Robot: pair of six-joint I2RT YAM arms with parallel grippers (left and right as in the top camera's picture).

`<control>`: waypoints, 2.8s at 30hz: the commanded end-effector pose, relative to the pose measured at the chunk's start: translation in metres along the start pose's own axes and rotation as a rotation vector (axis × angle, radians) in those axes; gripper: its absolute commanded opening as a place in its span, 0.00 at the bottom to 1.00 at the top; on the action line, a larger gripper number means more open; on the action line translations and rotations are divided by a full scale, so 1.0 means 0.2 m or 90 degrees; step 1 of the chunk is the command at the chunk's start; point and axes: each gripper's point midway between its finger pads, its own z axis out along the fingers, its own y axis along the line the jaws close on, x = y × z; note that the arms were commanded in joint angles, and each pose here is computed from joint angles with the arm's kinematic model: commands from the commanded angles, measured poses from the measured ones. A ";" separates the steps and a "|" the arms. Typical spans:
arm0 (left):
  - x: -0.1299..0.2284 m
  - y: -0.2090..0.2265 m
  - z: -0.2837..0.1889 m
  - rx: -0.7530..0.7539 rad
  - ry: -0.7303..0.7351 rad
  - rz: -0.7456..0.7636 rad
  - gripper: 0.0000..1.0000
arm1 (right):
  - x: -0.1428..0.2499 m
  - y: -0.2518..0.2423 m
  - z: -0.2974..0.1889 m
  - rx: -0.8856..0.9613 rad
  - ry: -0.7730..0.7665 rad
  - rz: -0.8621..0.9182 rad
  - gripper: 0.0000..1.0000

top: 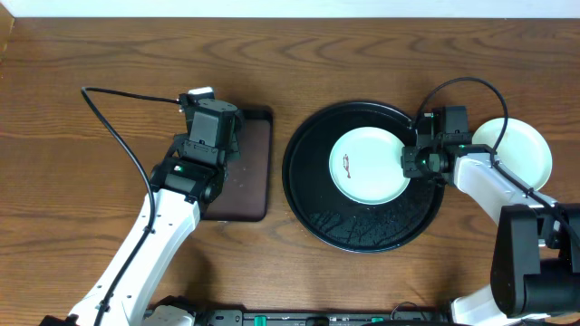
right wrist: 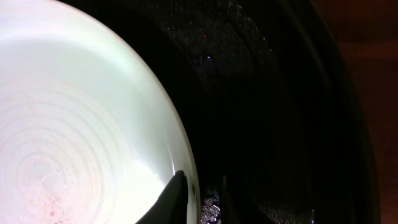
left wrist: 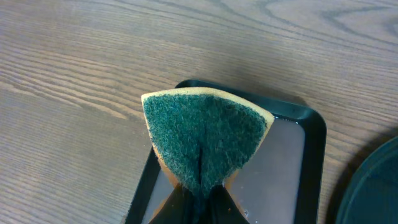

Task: Clean dirty plates on tray and stack at the side

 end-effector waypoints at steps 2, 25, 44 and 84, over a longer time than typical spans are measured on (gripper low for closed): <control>-0.01 0.00 0.00 -0.002 -0.003 0.004 0.08 | 0.00 0.02 -0.01 -0.010 -0.001 0.005 0.04; -0.09 0.04 -0.03 -0.008 -0.040 0.005 0.07 | -0.01 0.02 -0.01 -0.010 -0.007 0.004 0.01; -0.16 -0.09 -0.13 0.084 0.235 0.024 0.08 | -0.01 0.02 -0.01 -0.010 -0.010 0.004 0.01; 0.67 -1.39 0.27 0.279 0.256 0.293 0.07 | 0.00 0.02 -0.01 -0.010 -0.005 0.005 0.01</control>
